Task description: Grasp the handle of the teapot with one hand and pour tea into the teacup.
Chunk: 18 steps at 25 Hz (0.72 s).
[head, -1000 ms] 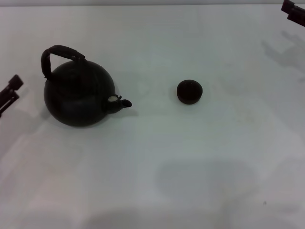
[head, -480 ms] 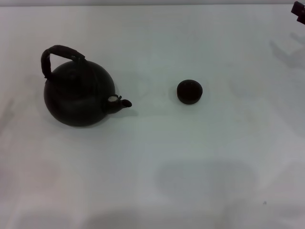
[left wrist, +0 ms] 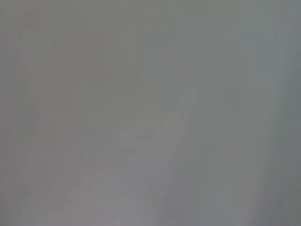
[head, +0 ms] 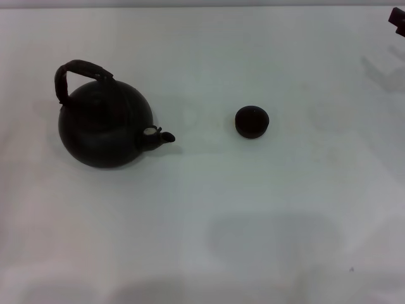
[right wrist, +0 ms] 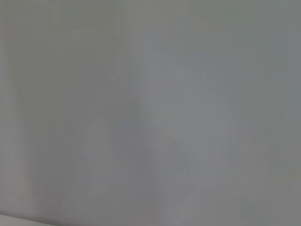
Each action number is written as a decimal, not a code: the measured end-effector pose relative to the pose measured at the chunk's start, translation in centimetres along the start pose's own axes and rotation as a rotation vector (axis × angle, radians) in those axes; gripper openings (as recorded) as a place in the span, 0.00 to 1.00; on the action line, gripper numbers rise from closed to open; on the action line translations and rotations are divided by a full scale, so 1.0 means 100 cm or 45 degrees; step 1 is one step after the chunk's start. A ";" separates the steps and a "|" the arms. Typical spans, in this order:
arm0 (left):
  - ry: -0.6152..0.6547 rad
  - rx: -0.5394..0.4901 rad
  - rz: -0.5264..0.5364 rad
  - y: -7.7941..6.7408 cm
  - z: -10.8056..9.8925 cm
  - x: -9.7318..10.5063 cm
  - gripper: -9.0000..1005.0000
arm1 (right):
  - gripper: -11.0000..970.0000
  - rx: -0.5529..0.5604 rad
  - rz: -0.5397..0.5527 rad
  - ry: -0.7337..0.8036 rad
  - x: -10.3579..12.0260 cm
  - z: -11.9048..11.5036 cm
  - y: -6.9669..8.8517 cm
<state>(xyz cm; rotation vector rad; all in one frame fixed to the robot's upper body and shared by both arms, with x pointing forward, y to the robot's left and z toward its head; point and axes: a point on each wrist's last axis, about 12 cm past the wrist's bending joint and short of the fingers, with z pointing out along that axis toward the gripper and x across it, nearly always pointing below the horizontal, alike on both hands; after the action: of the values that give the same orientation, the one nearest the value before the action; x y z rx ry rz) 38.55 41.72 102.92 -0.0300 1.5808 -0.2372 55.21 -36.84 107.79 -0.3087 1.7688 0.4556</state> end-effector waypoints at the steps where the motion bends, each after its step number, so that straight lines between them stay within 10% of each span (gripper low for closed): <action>1: -0.002 -0.010 -0.003 0.000 0.000 0.000 0.78 | 0.84 0.000 0.002 0.001 0.000 0.000 0.000; 18: -0.016 -0.077 -0.015 0.005 -0.005 0.002 0.77 | 0.84 0.010 0.015 -0.004 0.002 -0.002 -0.001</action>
<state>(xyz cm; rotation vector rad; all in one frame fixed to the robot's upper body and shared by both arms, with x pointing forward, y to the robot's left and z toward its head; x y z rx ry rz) 38.12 42.21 102.60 -0.0880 1.5758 -0.1980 55.07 -37.01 107.66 -0.2920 1.7694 0.4573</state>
